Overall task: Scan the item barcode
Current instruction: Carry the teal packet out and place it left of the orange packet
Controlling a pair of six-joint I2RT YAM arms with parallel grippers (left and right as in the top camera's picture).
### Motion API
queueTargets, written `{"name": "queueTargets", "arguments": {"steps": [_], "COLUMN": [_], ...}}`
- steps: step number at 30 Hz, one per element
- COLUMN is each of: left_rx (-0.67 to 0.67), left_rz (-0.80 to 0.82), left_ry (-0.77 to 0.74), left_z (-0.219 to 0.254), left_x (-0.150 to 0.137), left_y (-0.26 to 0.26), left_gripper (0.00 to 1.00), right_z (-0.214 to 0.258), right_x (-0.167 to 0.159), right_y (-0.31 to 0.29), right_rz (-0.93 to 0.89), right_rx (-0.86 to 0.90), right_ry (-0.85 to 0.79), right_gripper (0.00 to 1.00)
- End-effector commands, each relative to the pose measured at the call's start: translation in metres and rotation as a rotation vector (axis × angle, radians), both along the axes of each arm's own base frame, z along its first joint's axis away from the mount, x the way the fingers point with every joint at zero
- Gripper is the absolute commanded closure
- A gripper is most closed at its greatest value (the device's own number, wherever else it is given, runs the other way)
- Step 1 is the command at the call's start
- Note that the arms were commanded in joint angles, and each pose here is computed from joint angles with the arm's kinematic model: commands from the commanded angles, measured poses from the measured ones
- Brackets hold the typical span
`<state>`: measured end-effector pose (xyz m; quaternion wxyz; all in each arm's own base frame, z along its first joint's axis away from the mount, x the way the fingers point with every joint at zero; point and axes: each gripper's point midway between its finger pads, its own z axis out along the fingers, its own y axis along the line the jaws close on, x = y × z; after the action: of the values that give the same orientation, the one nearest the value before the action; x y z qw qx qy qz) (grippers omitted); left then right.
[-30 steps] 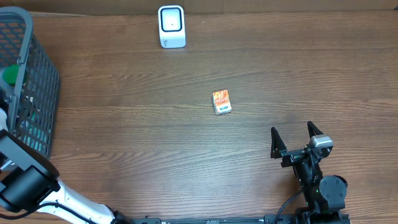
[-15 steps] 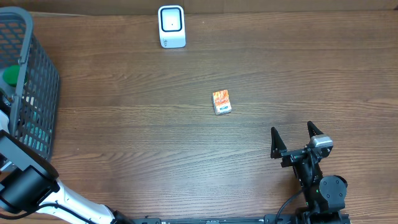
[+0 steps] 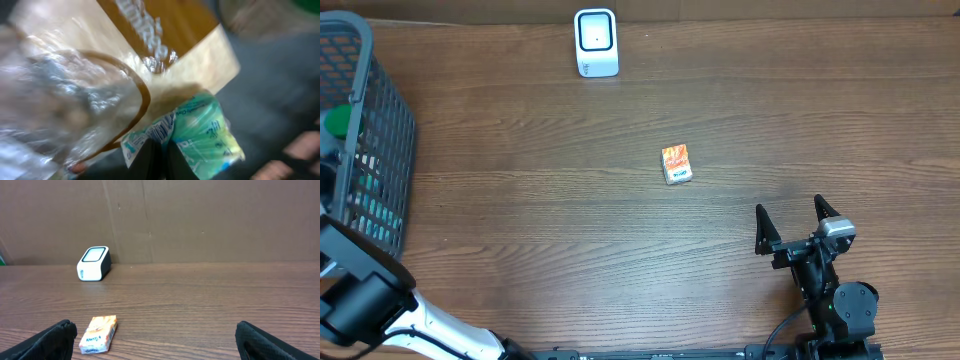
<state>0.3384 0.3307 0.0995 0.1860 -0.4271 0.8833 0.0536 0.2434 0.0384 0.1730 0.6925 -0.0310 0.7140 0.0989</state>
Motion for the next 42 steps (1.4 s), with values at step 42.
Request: {"name": "queueTargets", "arguments": {"steps": [42], "left_rx": [-0.446], "left_rz": [-0.283], "left_ry": [-0.042], "left_z": [-0.033], "left_x": [0.074], "left_y": [-0.517], "left_gripper": [0.96], "right_z": [-0.002], "right_x": [0.0], "right_y": [-0.001], "right_rz": [-0.005], "right_rx": [0.006], "right_ry": [-0.004], "right_gripper": [0.0]}}
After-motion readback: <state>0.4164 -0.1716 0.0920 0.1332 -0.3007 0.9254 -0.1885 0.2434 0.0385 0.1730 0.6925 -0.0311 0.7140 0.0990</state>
